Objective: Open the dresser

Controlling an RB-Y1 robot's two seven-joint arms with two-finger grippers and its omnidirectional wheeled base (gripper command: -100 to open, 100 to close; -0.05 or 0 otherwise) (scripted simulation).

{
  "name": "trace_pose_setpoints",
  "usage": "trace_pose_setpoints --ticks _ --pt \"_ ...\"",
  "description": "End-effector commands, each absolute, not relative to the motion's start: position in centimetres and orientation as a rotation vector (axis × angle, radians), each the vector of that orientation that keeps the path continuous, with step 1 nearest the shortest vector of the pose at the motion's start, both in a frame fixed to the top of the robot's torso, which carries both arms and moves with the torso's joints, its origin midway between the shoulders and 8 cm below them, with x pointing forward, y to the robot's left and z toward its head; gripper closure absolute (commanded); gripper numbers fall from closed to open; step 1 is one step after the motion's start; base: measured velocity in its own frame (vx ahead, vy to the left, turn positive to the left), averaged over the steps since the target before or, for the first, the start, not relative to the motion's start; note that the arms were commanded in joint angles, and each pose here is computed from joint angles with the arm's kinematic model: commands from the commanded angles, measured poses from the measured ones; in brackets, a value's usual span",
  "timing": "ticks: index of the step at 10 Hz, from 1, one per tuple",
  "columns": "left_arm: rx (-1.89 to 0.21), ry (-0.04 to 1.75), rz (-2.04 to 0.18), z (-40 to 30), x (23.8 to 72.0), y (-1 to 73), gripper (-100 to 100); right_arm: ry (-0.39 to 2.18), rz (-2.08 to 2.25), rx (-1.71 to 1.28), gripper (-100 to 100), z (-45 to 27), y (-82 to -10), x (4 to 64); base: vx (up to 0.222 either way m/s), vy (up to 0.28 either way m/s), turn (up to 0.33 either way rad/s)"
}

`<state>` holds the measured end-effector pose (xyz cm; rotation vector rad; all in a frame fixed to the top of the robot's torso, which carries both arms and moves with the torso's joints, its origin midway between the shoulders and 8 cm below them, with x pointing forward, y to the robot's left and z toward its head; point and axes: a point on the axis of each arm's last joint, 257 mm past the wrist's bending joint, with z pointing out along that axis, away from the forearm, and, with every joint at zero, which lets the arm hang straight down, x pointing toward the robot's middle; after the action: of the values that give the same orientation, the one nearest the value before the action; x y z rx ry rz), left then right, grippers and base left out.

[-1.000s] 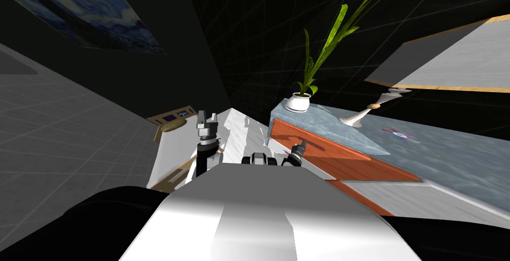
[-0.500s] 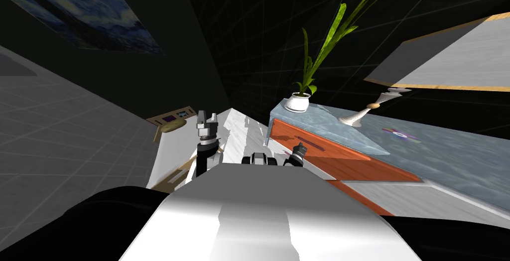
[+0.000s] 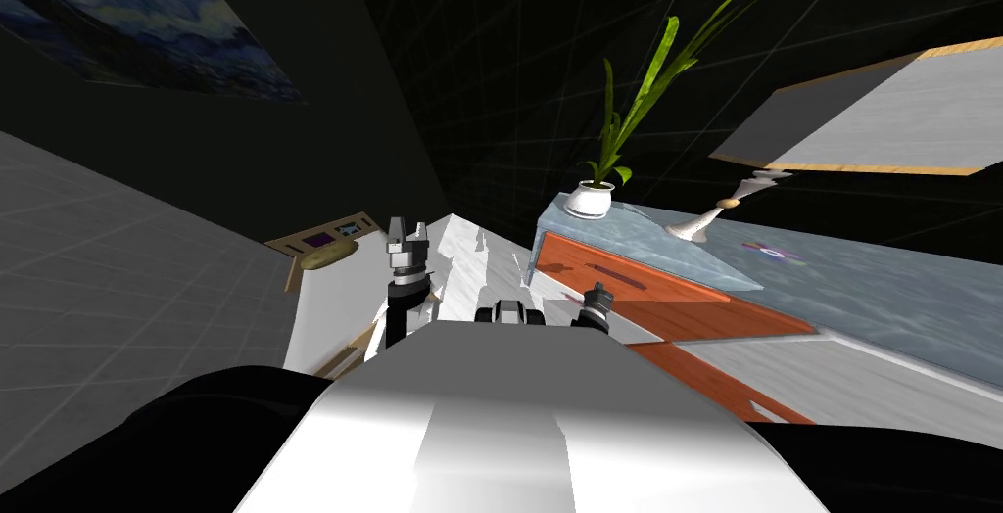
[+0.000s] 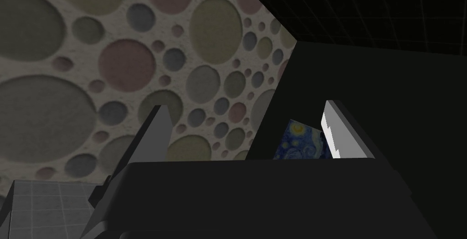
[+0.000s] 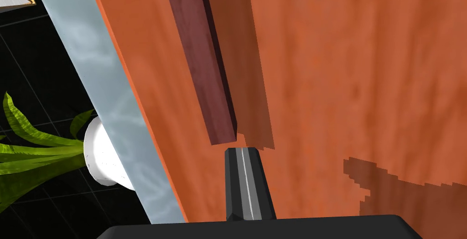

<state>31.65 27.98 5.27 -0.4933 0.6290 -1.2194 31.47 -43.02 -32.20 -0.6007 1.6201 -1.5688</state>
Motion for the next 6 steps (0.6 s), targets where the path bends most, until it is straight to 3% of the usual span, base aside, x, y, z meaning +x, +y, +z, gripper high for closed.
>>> trace_pose_setpoints --ticks 1,4,5,6 --pt "-0.493 0.629 -1.219 5.3 31.6 28.0 0 1.606 -1.539 -0.625 100 -32.0 -44.5 30.7 -0.021 0.154 -0.137" --pt "-0.493 0.629 -1.219 5.3 31.6 28.0 0 1.599 -1.526 -0.641 100 -31.9 -45.2 30.3 -0.002 0.113 -0.087" --pt "-0.493 0.629 -1.219 5.3 31.6 28.0 0 1.615 -1.489 -0.615 -100 -31.7 -45.4 31.2 0.005 -0.007 0.003" --pt "-0.493 0.629 -1.219 5.3 31.6 28.0 0 1.621 -1.474 -0.605 -100 -31.6 -45.4 31.6 0.018 -0.036 0.0"
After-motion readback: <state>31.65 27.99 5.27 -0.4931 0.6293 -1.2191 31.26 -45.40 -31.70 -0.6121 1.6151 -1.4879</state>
